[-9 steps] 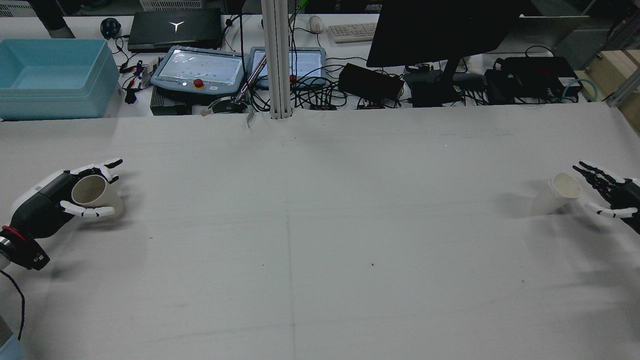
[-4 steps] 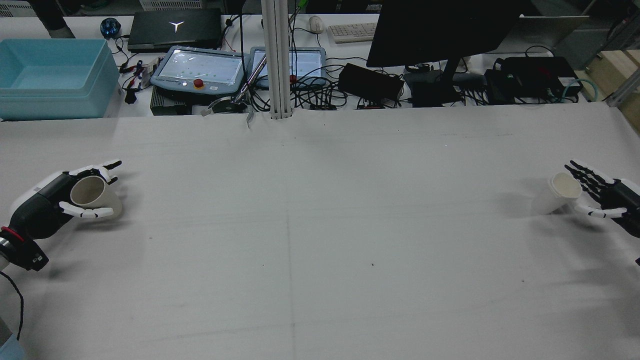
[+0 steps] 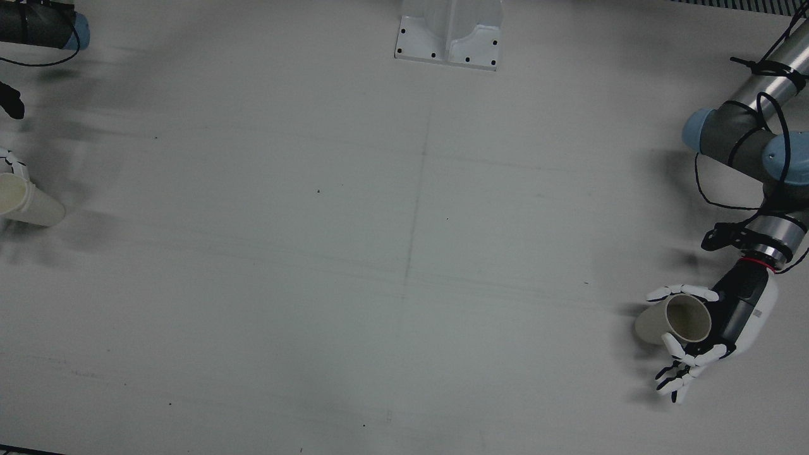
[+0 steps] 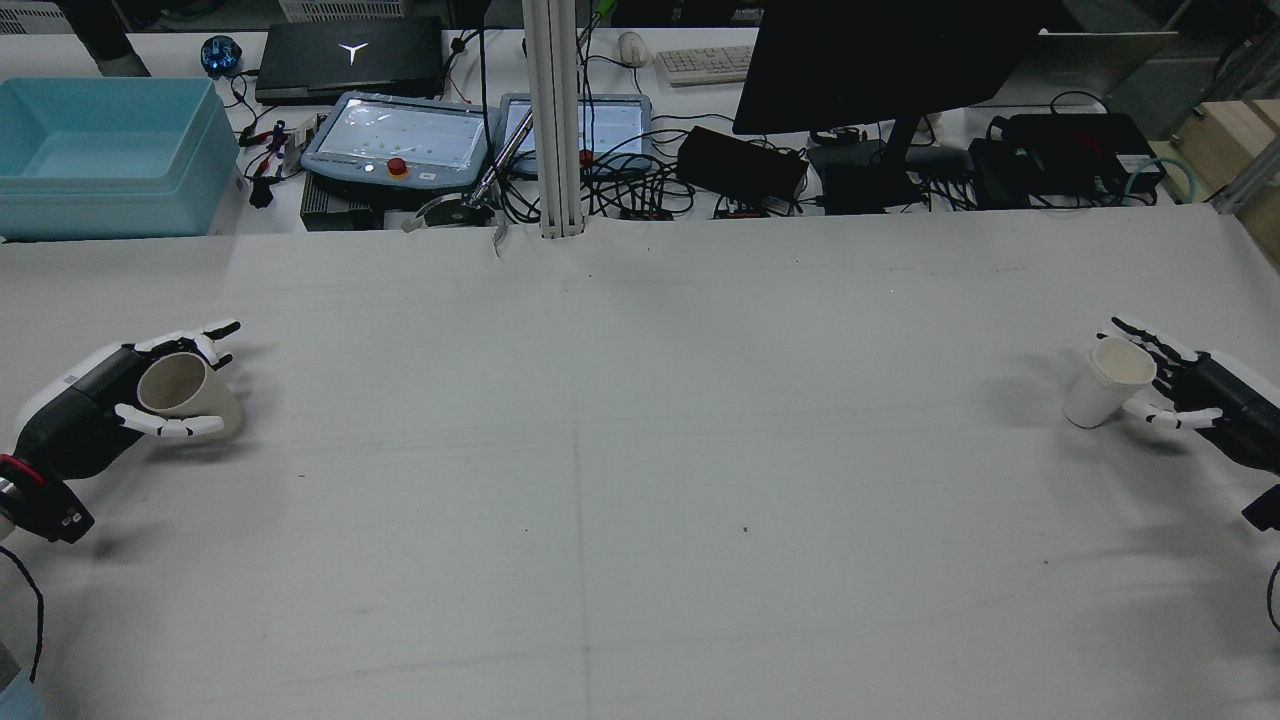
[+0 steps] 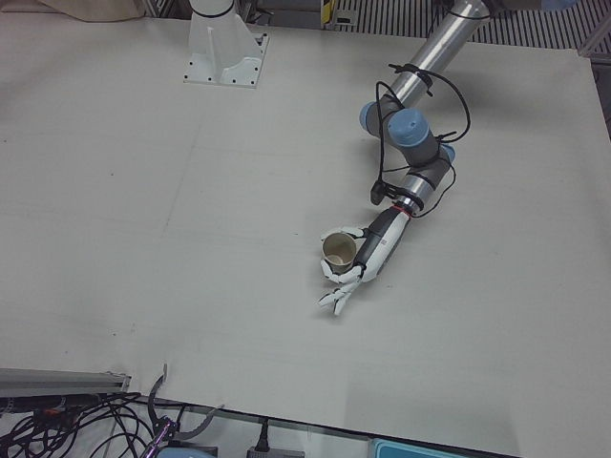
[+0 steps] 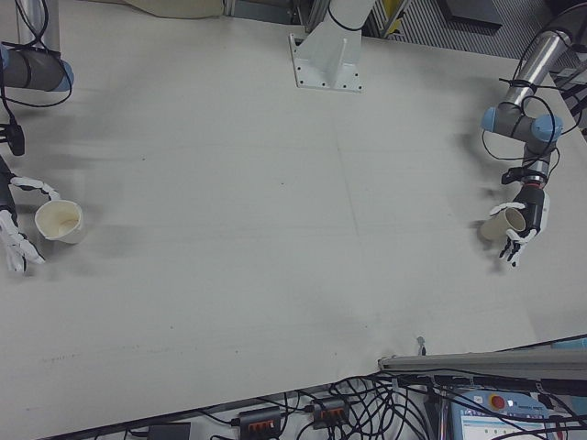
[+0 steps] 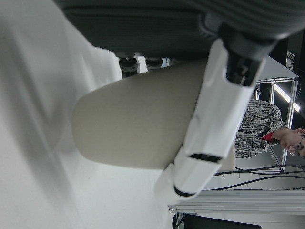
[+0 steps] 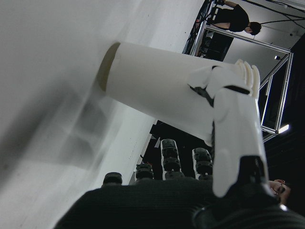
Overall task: Pour water
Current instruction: 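Reach the right hand to the other white paper cup and close around it, then lift the cup with the right hand and raise it high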
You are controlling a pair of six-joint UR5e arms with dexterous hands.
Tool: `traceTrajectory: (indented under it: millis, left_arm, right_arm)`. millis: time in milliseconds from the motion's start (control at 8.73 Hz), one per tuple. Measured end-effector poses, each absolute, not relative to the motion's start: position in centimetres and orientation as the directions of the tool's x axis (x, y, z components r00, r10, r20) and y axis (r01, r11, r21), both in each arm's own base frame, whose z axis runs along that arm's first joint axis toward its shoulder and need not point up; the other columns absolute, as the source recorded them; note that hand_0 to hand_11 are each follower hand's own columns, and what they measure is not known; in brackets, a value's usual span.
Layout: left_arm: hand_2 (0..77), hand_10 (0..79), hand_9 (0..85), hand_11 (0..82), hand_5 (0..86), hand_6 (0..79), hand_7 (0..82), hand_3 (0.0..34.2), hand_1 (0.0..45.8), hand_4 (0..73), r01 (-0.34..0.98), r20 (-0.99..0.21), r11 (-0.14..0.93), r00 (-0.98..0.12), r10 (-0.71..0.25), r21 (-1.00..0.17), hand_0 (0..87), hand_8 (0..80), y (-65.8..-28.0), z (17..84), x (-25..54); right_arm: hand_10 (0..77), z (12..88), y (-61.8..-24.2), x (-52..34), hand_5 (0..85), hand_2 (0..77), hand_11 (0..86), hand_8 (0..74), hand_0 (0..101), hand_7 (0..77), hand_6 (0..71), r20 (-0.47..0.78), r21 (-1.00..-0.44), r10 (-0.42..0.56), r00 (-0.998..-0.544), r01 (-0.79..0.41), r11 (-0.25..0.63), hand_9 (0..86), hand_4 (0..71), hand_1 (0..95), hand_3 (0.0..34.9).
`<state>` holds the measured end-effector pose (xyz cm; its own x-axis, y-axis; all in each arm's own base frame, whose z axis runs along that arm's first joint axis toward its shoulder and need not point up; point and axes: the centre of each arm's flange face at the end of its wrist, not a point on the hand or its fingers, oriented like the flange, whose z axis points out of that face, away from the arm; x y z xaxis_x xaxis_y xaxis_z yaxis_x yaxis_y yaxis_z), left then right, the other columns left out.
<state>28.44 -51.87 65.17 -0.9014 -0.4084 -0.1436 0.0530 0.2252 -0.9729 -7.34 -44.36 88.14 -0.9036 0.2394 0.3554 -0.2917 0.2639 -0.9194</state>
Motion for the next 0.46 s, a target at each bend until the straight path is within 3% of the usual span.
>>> traceTrajectory:
  millis: [458]
  left_arm:
    - [24.5,7.6,1.6,14.7,50.7,13.6,12.5,0.1,31.6,33.8,0.044,-0.126,0.211,-0.909,-0.397,-0.977,80.2,4.4,-51.6,65.8,27.9]
  right_arm:
    - [0.0,87.1,-45.6,-9.3,10.4,30.5,0.5,2.7,67,16.4,11.4,0.352,-0.919,0.246,-0.903,-0.284,0.272,4.4,0.0,36.5,8.4]
